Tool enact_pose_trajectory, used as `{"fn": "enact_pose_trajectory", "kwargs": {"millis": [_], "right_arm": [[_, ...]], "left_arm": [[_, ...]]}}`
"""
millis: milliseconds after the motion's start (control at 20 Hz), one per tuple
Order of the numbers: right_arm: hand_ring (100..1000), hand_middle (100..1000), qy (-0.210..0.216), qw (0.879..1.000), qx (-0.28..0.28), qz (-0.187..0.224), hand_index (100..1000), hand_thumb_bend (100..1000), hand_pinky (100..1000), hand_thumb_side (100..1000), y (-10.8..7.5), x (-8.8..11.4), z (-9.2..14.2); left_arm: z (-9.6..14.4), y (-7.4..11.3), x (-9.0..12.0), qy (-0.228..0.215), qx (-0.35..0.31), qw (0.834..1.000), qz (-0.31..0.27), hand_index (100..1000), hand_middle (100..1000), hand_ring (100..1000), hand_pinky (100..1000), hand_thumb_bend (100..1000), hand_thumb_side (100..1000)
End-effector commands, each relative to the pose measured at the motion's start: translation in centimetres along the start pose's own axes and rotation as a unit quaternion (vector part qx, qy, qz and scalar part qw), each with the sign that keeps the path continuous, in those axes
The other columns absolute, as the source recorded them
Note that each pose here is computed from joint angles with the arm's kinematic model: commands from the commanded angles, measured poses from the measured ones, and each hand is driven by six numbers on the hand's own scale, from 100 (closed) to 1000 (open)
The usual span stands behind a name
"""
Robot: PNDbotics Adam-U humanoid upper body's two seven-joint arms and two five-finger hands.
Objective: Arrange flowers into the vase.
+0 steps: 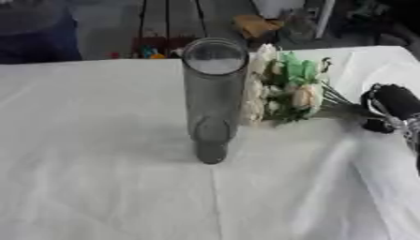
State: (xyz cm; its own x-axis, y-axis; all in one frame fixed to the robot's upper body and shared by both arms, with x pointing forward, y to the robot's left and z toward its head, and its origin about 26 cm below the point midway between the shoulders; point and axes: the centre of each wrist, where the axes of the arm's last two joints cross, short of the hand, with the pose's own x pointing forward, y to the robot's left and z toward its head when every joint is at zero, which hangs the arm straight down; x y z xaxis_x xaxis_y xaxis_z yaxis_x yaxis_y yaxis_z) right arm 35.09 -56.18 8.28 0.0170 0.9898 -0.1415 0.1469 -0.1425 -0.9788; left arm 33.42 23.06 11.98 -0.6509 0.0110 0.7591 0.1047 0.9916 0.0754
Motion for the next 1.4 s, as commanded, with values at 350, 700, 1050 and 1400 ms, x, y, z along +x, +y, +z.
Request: {"fn": "enact_pose_trajectory", "kwargs": {"millis": [350,700,1050,1400], "right_arm": [[100,100,0.012,0.999,-0.011,-0.031,370,100,100,101,0.40,-0.68,0.97],[154,123,0.012,0.997,-0.042,-0.056,373,100,100,132,0.08,-0.79,0.80],[214,127,0.006,0.996,-0.046,-0.071,369,100,100,137,0.15,-0.79,0.87],[346,279,0.004,0.994,-0.059,-0.089,411,100,100,144,0.03,-0.85,0.83]], "left_arm": [[-0.35,0.33,0.40,-0.010,-0.001,1.000,-0.002,791,643,931,712,980,777],[-0.32,0.37,0.38,-0.009,-0.001,1.000,-0.002,791,643,931,712,981,777],[-0.34,0.38,0.40,-0.010,0.000,1.000,-0.002,791,643,931,711,980,777],[-0.34,0.40,0.41,-0.010,0.000,1.000,-0.002,791,643,931,711,981,777]]}}
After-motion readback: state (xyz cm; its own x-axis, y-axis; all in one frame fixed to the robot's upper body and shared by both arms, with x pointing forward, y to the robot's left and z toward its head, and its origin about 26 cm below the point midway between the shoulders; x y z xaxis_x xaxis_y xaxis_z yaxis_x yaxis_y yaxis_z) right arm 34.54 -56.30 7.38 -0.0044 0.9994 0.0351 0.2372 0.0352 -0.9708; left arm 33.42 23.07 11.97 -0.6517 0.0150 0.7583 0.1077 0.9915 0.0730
